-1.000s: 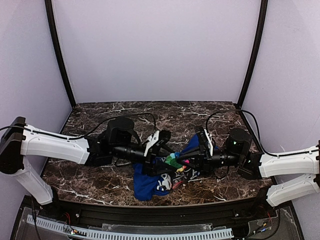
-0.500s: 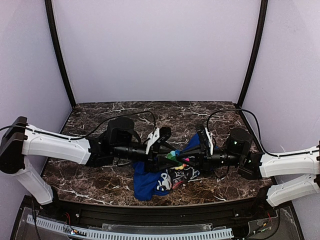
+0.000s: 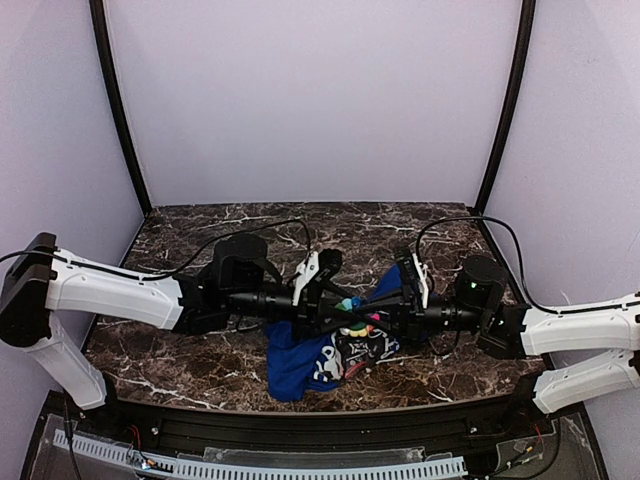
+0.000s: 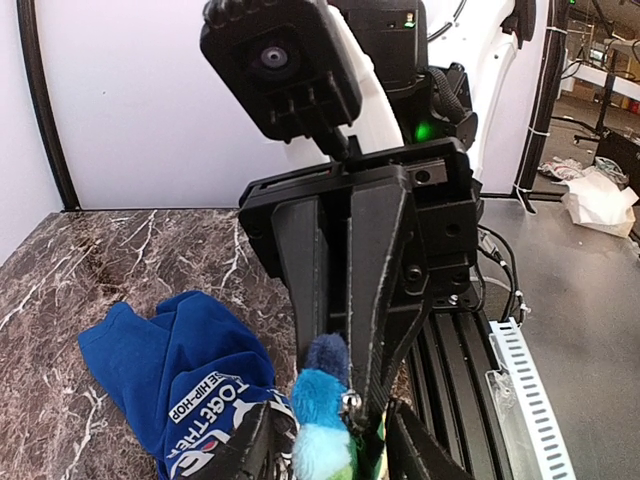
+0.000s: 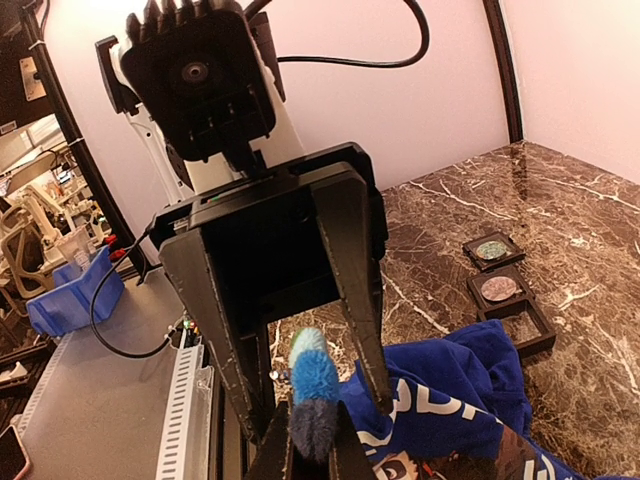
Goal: Remove the brooch from the garment
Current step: Close the brooch onto the crumpled clothing.
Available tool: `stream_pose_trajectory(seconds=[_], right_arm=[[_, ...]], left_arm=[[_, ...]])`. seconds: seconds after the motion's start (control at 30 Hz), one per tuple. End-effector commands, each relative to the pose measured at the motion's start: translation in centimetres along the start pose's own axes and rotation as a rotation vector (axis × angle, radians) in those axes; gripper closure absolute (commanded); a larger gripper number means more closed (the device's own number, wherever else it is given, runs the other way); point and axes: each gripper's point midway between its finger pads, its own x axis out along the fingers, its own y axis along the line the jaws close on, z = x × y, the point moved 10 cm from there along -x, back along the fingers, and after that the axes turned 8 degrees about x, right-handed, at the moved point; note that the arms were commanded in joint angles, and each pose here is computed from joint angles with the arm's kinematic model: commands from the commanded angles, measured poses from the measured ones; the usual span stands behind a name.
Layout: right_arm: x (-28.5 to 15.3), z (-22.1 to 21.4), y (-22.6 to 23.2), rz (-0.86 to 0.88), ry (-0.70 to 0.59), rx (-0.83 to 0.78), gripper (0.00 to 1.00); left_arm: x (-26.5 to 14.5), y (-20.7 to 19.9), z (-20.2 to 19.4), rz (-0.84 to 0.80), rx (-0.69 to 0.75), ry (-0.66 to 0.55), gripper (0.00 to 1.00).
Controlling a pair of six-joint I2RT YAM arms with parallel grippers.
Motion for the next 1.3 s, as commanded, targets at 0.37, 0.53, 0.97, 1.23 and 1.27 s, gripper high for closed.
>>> stream_pose_trajectory(seconds=[0.37, 0.53, 0.97, 1.23, 1.27], right_arm=[[-0.52, 0.1, 0.7, 0.069, -0.012, -0.015, 1.0], [-0.48, -0.01, 0.71, 0.079, -0.006, -0.012, 1.0], [-0.6, -0.04, 0.87, 0.092, -0.005, -0.015, 1.0], [-0.6, -0.14, 0.99, 0.11, 0.006, -0.018, 1.0], [-0.58, -0.17, 0.98, 0.113, 0.01, -0.02, 1.0]], left_arm=[[-0.47, -0.81, 0.13, -0.054, 0.011, -0.036, 0.68], [-0.55, -0.93, 0.22, -0.064, 0.011, -0.041, 0.73], [-0.64, -1.03, 0.36, -0.086, 0.008, -0.053, 0.84], [-0.63, -1.21, 0.52, -0.118, 0.0, -0.058, 0.88], [-0.54, -1.23, 0.54, -0.13, -0.003, -0.055, 0.88]])
